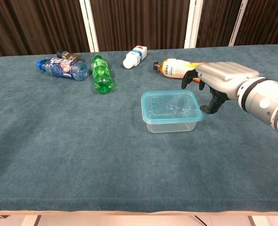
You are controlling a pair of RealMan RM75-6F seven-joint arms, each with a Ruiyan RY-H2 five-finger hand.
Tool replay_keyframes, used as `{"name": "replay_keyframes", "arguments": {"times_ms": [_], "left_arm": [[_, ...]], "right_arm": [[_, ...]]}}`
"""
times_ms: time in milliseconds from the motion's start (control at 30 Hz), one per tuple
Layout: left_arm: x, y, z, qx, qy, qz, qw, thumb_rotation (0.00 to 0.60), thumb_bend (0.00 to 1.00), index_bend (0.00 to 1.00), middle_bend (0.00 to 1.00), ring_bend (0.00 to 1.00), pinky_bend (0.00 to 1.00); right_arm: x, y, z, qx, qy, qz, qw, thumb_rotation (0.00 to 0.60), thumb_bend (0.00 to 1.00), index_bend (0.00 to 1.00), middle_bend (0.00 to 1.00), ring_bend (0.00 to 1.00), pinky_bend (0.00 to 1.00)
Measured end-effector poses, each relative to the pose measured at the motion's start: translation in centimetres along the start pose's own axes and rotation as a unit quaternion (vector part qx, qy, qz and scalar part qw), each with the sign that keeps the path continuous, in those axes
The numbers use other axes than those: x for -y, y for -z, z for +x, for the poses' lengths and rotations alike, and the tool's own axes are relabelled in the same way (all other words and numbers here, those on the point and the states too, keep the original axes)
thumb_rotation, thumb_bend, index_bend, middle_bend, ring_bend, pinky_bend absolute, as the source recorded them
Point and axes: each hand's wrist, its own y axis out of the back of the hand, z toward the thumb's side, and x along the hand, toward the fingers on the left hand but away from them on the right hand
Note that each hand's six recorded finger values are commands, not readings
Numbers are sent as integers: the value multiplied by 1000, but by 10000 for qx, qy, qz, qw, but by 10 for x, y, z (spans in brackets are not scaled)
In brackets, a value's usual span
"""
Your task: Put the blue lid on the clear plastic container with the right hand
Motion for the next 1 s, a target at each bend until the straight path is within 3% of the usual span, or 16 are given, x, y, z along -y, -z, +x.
{"name": "replay_keyframes", "arguments": {"times_ms": [1000], "left_arm": [[-2, 1, -2, 12, -30, -51, 10000, 600, 495, 207, 110, 70, 349]], "right_arm": [[26, 7, -6, -45, -370, -207, 9991, 600, 455, 402, 310, 326, 474]]}}
